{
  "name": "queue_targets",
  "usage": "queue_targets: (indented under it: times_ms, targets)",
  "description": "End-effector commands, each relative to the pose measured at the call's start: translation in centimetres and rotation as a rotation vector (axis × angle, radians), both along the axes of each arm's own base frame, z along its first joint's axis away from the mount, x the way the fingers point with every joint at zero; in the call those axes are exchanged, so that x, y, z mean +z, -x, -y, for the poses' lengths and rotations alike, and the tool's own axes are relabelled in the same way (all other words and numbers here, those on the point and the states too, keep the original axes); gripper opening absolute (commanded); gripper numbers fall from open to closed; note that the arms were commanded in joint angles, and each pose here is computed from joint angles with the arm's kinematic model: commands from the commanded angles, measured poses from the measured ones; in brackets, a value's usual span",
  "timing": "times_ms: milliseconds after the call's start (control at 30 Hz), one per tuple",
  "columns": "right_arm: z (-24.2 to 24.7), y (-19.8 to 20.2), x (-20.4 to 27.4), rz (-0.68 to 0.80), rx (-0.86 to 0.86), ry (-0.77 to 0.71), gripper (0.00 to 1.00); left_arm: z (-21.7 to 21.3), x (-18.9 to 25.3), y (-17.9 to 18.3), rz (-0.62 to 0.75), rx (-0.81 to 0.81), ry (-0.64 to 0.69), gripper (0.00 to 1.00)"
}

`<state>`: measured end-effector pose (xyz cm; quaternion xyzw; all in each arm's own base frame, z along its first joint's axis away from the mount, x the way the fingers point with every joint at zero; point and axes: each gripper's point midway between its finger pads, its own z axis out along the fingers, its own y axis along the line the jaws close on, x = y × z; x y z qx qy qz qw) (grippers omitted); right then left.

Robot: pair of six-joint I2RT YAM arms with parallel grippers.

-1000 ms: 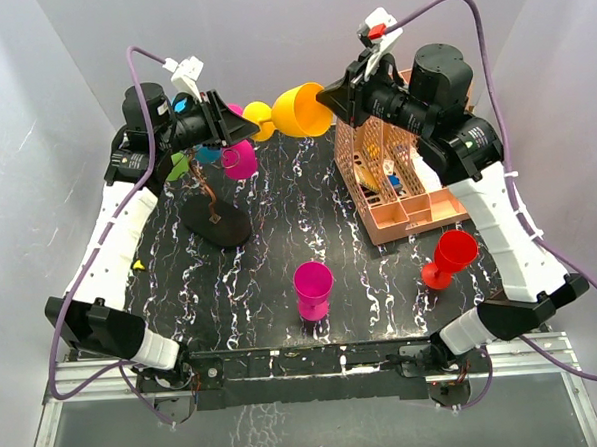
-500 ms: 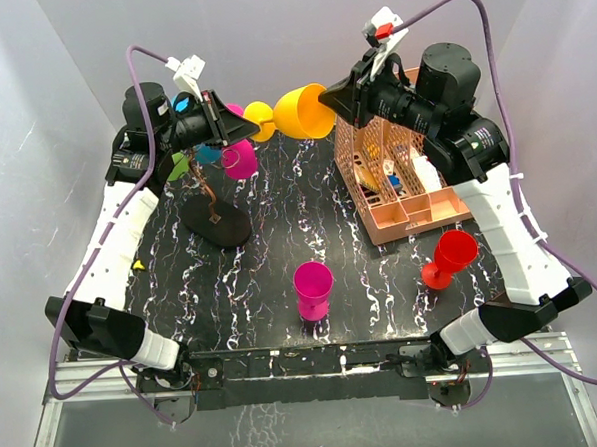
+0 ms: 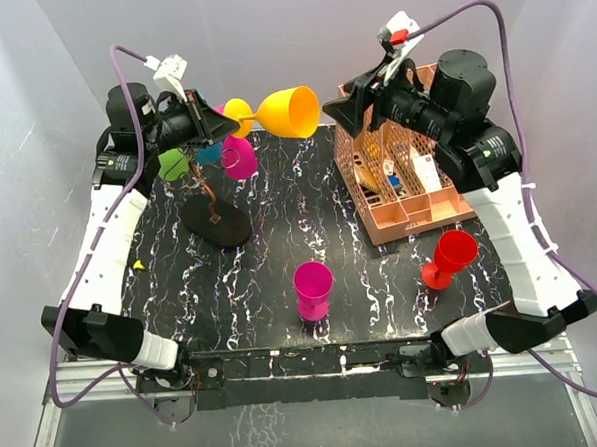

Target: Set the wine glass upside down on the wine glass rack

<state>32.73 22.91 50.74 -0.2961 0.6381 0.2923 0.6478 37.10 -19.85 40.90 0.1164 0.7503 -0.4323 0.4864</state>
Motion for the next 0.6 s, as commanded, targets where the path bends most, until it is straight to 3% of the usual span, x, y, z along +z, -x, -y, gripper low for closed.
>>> queue_targets:
  times_ms: [0, 100, 300, 567]
  targets:
    - [2.2, 1.1, 3.0, 0.124, -0.052, -0.015, 0.71, -3.2, 4.9, 2.1, 0.213, 0.107, -0.116, 0.0]
    - [3.7, 0.6, 2.8, 0.137, -0.112, 0.006, 0.81, -5.4, 6.2, 2.4, 0.299, 0.195, -0.218, 0.0]
    - [5.9, -1.5, 1.2, 0.154, -0.248, 0.061, 0.83, -10.3, 8.0, 3.4, 0.426, 0.378, -0.435, 0.0]
    - [6.7, -3.3, -1.5, 0.143, -0.305, 0.118, 0.85, -12.9, 9.4, 5.7, 0.49, 0.447, -0.526, 0.0]
